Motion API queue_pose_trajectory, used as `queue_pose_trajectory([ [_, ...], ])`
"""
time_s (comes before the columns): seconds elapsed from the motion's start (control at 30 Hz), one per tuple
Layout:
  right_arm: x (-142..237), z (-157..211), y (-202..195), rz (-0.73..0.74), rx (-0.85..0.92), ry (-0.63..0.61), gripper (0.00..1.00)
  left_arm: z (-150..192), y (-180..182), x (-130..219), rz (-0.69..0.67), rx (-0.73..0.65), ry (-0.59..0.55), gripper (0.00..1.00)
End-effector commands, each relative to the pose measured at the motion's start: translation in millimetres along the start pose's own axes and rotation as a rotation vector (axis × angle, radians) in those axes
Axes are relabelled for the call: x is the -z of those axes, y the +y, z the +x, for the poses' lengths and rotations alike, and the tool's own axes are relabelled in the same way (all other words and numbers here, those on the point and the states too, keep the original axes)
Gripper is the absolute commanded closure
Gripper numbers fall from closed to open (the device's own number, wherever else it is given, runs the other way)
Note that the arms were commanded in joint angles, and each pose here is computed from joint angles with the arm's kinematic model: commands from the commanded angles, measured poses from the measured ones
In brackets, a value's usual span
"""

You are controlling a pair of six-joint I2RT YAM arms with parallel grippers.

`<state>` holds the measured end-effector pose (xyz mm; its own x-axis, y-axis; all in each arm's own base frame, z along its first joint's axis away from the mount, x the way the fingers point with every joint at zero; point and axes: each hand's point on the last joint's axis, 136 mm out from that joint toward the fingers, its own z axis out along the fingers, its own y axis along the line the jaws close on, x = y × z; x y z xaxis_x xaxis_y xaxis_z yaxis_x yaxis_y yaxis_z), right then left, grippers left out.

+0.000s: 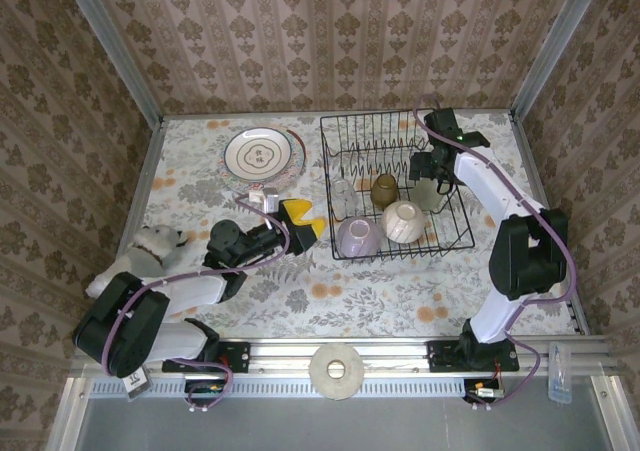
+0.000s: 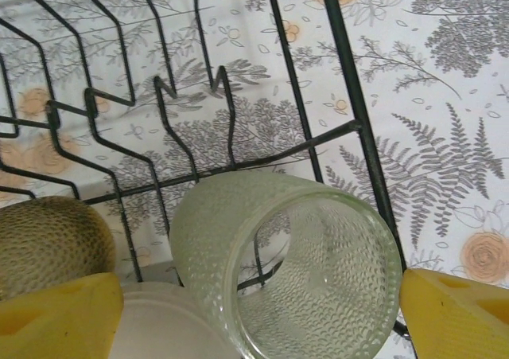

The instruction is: Unload the mixed dishes from the dish rack

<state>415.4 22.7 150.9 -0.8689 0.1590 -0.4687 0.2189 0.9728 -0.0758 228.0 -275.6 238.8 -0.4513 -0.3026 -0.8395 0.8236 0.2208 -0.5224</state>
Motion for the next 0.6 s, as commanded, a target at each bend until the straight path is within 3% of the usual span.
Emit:
queue_pose_trajectory([
  [0.0, 2, 0, -8, 0.059, 0.037, 0.012, 0.08, -8, -11, 3, 0.029, -0.031, -0.036, 0.0],
  [0.33, 6, -6, -11, 0.098, 0.049, -0.006, 0.07, -8, -10, 3, 0.027, -0.031, -0.037, 0.0],
  [0.47, 18, -13, -19, 0.128, 0.051, -0.054, 0.01, -6, -8, 2, 0.021, -0.027, -0.033, 0.0],
  [0.57, 11, -11, -17, 0.108, 0.052, -0.022, 0.0, -6, -8, 2, 0.024, -0.024, -0.033, 0.0],
])
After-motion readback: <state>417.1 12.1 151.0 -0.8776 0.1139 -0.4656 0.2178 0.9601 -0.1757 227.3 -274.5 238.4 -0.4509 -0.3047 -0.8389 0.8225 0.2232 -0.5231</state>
